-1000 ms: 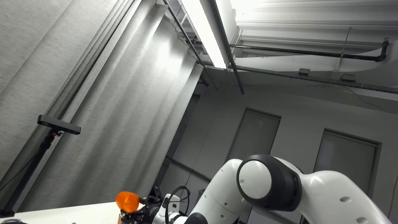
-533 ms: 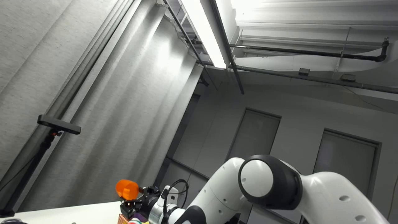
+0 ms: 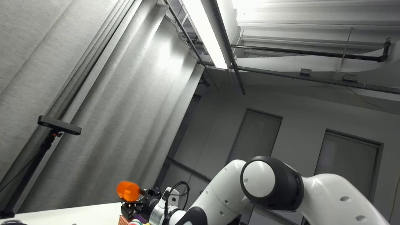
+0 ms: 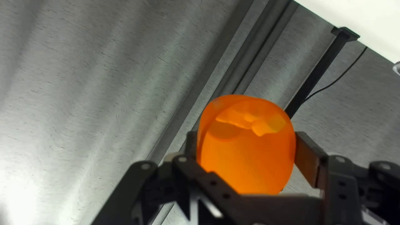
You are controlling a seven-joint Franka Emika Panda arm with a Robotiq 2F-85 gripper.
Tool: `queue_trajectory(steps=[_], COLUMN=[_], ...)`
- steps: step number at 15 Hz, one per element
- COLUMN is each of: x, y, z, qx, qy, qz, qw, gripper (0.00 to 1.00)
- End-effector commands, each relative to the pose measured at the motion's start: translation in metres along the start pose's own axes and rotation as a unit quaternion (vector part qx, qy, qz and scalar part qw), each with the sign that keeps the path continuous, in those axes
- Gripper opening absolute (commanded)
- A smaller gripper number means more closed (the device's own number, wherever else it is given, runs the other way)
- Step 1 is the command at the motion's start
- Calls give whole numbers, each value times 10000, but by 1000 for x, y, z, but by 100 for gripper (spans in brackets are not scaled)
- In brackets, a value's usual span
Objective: Take the orange cup and pour some of its contents into the pot and some onto the plate.
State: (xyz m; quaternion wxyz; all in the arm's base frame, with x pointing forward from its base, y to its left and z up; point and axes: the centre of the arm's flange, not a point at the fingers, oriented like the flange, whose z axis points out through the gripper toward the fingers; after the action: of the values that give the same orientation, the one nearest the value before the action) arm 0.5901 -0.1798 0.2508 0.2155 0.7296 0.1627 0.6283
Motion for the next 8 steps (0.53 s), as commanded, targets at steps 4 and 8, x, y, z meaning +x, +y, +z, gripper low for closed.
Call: queue_trajectory(steps=[4,8], x=[-16,-21], y=[-8,-9], z=[-8,-1], qx=[-97,-206], qy=[81,-152], qz=[-76,103], qw=[9999,9996], gripper=[51,51])
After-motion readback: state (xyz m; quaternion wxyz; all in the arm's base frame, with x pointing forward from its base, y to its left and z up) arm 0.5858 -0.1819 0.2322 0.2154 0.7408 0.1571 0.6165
